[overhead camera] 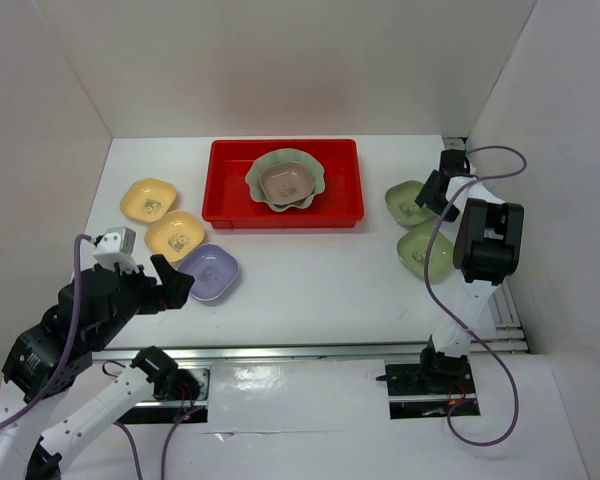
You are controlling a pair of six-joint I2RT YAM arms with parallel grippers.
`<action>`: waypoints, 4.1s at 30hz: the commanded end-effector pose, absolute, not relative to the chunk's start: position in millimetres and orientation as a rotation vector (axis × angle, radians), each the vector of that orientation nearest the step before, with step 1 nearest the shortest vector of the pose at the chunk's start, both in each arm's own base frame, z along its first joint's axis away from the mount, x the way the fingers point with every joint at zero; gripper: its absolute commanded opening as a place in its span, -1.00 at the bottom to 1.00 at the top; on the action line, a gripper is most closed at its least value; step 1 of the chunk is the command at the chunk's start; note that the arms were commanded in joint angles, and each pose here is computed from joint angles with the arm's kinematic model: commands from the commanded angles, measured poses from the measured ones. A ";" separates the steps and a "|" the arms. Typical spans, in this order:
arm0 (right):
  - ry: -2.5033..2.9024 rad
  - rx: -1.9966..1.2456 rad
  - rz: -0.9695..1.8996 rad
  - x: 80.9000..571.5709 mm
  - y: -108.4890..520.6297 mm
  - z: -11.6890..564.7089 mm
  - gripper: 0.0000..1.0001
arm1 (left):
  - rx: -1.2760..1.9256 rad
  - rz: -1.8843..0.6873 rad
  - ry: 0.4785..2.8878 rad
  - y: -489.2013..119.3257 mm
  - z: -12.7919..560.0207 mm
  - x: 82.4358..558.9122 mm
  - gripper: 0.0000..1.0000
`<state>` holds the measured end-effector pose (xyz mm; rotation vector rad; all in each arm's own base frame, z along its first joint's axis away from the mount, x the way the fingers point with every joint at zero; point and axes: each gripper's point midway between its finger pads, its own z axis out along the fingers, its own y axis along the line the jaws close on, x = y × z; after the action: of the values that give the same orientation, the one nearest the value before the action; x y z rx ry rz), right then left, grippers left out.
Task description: Place the plates into the plastic bin on the countertop
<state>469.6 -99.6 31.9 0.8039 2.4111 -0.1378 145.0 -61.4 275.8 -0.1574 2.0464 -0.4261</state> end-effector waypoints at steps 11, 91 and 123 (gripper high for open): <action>2.337 0.942 -0.147 476.1 -111.2 21.3 -1.00 | -0.162 -0.453 1.985 -62.0 287.6 147.7 1.00; 2.092 -0.287 0.203 589.4 263.4 163.7 -0.90 | -0.179 -0.461 1.965 -57.6 289.6 143.3 1.00; 2.086 0.437 -0.207 421.4 46.1 221.9 1.00 | -0.179 -0.460 1.966 -57.7 289.4 143.5 1.00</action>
<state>471.4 99.5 278.2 0.2086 1.9920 -0.0291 138.0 -55.5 282.6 -0.1714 1.9957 -0.4502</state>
